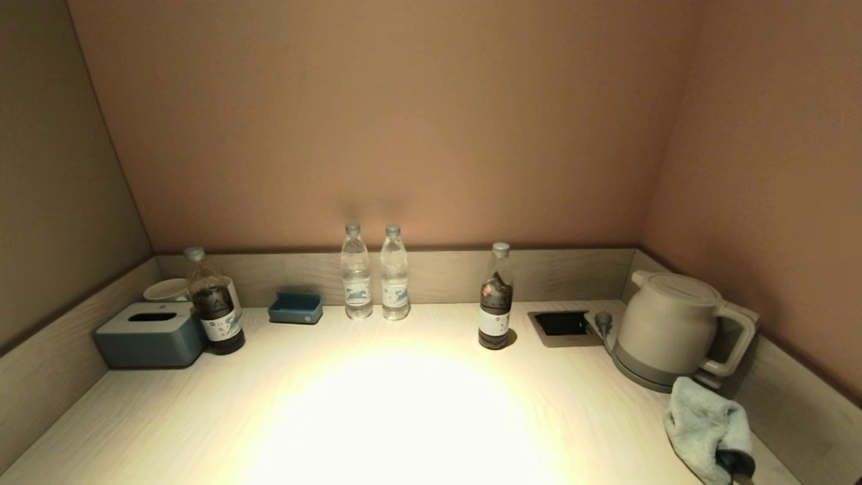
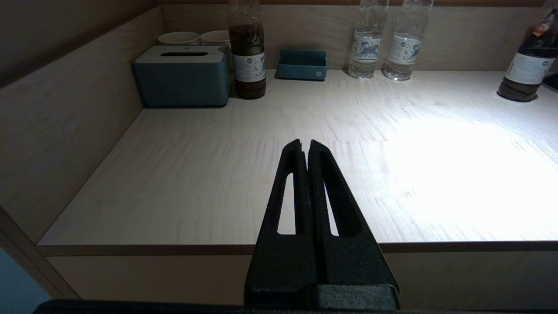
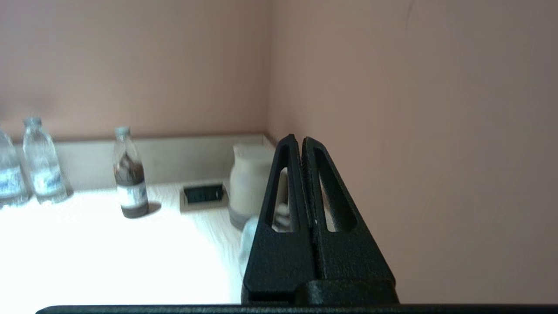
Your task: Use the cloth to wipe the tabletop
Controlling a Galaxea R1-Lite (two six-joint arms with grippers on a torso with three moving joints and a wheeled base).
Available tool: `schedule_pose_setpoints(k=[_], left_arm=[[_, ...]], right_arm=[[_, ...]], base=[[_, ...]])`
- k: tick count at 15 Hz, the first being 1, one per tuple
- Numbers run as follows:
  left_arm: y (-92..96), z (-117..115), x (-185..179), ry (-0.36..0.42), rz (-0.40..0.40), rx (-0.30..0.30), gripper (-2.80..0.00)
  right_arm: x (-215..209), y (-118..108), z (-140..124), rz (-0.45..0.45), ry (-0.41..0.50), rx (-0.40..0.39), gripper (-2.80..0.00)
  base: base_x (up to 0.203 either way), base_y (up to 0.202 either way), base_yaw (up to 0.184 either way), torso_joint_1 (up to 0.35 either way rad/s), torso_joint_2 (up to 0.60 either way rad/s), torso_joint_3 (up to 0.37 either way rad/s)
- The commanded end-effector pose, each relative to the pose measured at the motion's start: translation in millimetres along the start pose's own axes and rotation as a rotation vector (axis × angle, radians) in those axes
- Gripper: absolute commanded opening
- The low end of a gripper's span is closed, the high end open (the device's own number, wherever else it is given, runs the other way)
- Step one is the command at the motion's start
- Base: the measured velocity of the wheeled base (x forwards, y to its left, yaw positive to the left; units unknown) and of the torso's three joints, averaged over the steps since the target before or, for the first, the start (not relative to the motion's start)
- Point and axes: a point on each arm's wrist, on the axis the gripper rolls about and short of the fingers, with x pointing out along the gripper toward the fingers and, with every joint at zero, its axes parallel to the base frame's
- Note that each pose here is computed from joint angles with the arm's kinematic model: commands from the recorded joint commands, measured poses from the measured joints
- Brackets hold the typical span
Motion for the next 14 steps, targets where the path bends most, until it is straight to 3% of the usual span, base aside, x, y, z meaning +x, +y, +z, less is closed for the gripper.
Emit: schedule_pose_setpoints(k=[1, 4, 8, 10, 14], left_arm=[[0.0, 0.0, 0.0, 0.000, 0.000, 0.000, -2.80], [0.0, 0.0, 0.0, 0.000, 0.000, -0.002, -2.80], [0.0, 0.0, 0.0, 0.000, 0.000, -0.002, -2.80], [0.0, -0.1, 0.0, 0.000, 0.000, -0.002, -2.80], [0.0, -0.1, 0.0, 0.000, 0.000, -0.002, -2.80]], right_arm=[[-13.9, -1.2, -16.4, 0.014, -0.015, -0.002, -2.80], [-17.7, 1.8, -32.9, 0.088, -0.095, 0.021, -2.80], [8.8, 11.6, -54.0, 0.094, -0.172, 0.070, -2.80], [24.9, 19.1, -77.9, 0.101, -0.178, 0.065, -2.80], [40.0, 31.0, -122.2, 0.193, -0.076, 0.043, -2.80]], base=[[0.000, 0.000, 0.000, 0.000, 0.00, 0.000], [0.000, 0.000, 0.000, 0.000, 0.00, 0.000], [0.000, 0.000, 0.000, 0.000, 0.00, 0.000], [0.000, 0.000, 0.000, 0.000, 0.00, 0.000], [0.000, 0.000, 0.000, 0.000, 0.00, 0.000]])
